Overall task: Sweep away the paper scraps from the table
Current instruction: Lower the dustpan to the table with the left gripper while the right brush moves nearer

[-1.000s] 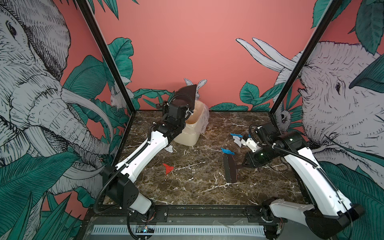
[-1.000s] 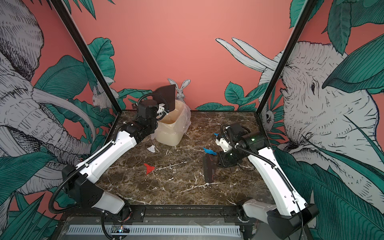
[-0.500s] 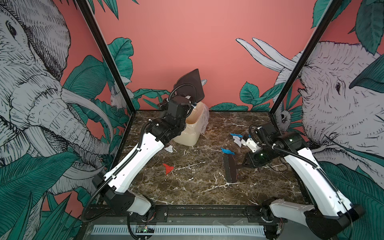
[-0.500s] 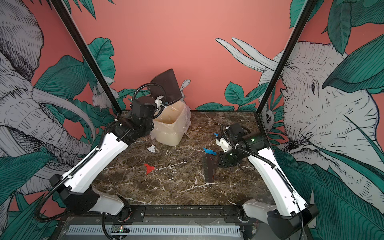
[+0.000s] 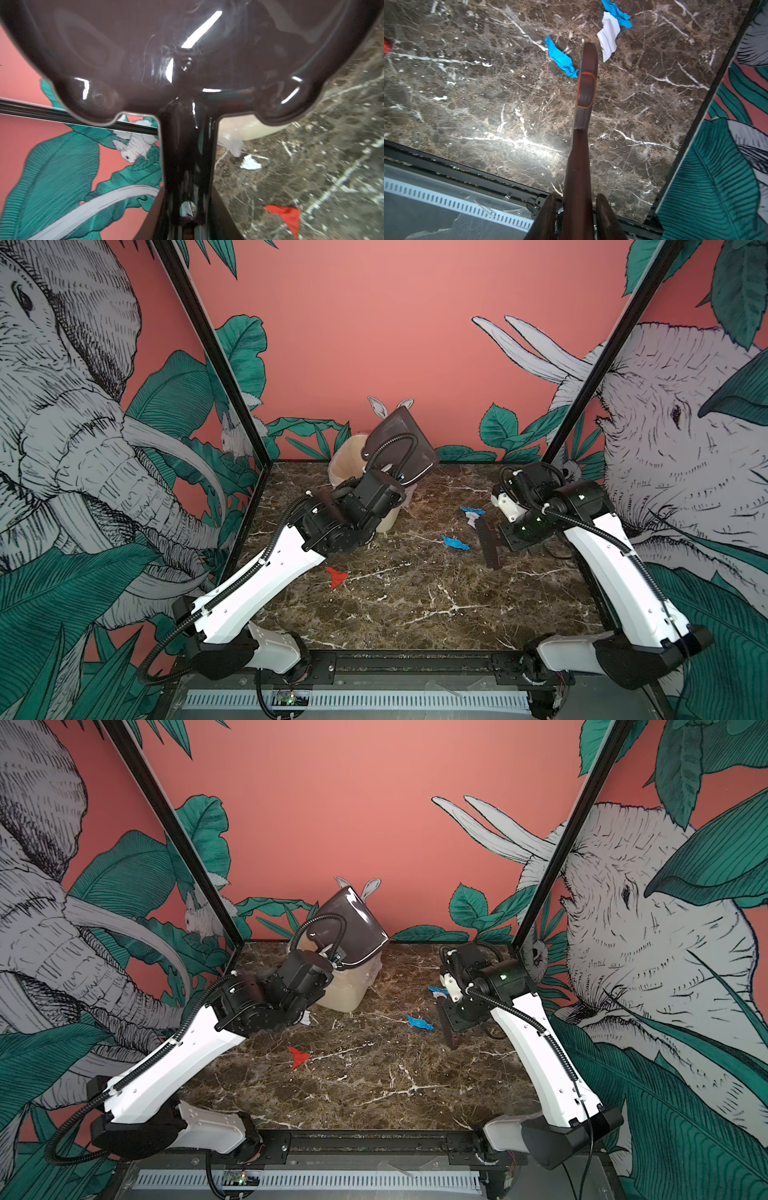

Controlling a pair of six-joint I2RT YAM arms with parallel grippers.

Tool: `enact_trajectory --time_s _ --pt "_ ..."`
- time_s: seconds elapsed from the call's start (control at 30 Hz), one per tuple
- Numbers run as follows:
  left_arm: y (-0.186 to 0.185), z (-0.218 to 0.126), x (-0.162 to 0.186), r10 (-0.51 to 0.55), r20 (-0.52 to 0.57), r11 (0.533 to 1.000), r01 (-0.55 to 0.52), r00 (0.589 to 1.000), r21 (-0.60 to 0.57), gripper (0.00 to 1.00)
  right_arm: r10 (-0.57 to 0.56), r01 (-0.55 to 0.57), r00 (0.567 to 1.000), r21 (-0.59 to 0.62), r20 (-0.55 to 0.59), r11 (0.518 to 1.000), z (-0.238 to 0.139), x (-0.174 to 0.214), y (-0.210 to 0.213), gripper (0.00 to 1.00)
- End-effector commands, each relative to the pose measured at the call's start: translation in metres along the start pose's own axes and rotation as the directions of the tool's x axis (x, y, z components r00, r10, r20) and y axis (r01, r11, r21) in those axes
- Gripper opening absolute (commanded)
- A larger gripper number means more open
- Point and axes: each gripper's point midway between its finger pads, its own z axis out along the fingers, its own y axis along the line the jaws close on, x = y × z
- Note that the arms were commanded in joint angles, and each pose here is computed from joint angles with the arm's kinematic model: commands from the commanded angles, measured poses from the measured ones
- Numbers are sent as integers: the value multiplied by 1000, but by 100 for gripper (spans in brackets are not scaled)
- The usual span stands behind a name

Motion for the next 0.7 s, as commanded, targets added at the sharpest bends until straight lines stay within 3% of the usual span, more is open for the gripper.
enact_trajectory --time_s 0.0,0.17,0.4,0.67 --pt "-37 -6 29 -112 -72 983 121 991 137 0 -34 33 999 113 5 993 5 -9 -19 0" --pt "-86 -7 56 -170 -151 941 206 974 268 0 -87 86 996 145 3 986 18 -21 -16 0" --pt "-136 -10 98 -235 -244 885 310 941 346 0 -190 194 981 154 -40 969 39 -32 0 0" --pt "-174 -5 125 -196 -326 863 321 925 391 0 -282 307 948 183 -148 934 67 -41 6 0"
